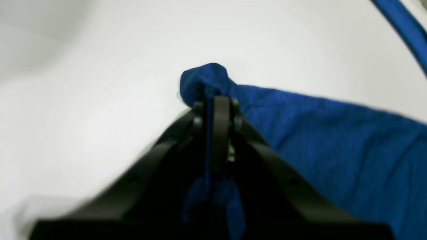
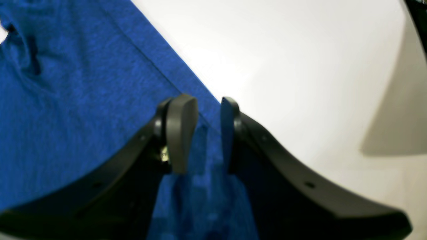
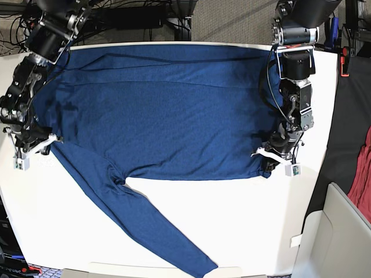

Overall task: Fold the T-shirt properly
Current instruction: 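Grasp the hem corners with both grippers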

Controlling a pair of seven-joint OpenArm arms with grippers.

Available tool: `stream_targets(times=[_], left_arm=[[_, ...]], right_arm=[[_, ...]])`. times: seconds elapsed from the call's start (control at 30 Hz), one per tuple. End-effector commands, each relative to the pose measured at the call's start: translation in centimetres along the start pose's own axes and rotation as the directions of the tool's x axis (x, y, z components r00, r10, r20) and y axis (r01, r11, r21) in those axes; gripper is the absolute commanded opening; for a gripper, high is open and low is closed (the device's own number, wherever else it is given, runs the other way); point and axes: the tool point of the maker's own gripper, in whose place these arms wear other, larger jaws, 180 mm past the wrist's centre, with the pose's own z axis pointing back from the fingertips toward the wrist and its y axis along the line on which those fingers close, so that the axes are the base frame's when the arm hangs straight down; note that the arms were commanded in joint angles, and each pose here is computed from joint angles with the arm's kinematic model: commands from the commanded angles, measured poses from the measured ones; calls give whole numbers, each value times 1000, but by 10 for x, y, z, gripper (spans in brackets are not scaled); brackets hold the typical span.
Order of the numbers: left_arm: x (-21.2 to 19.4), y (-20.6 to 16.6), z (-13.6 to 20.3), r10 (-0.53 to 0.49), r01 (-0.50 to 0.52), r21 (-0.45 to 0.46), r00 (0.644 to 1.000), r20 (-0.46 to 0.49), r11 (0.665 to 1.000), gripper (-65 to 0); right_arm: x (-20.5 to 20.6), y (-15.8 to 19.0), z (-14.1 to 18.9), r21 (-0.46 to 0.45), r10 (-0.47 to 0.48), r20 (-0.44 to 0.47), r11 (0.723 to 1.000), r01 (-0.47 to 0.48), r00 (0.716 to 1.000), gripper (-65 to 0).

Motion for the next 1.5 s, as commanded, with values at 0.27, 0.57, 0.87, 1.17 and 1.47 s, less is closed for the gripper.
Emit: stream_targets(times=[0.27, 0.57, 0.87, 1.17, 1.47], left_arm=[[47, -15, 16, -71, 75, -34, 990, 119, 997, -650], [50, -21, 26, -99, 105, -43, 987, 124, 994, -650], [49, -22, 29, -104, 110, -44, 987, 124, 993, -650], [54, -25, 31, -110, 118, -47, 984, 141, 992, -650], [55, -25, 31, -111, 118, -48, 984, 142, 992, -650]], right_arm=[[49, 16, -30, -31, 146, -27, 989, -147, 989, -478], [54, 17, -57, -53, 212, -141, 974, -221, 967, -326], [45, 27, -73, -36, 283, -162, 956, -292, 945, -289], [31, 50, -86, 22, 288, -148, 957, -288, 946, -288], [24, 51, -87, 29, 284, -172, 959, -284, 943, -291]])
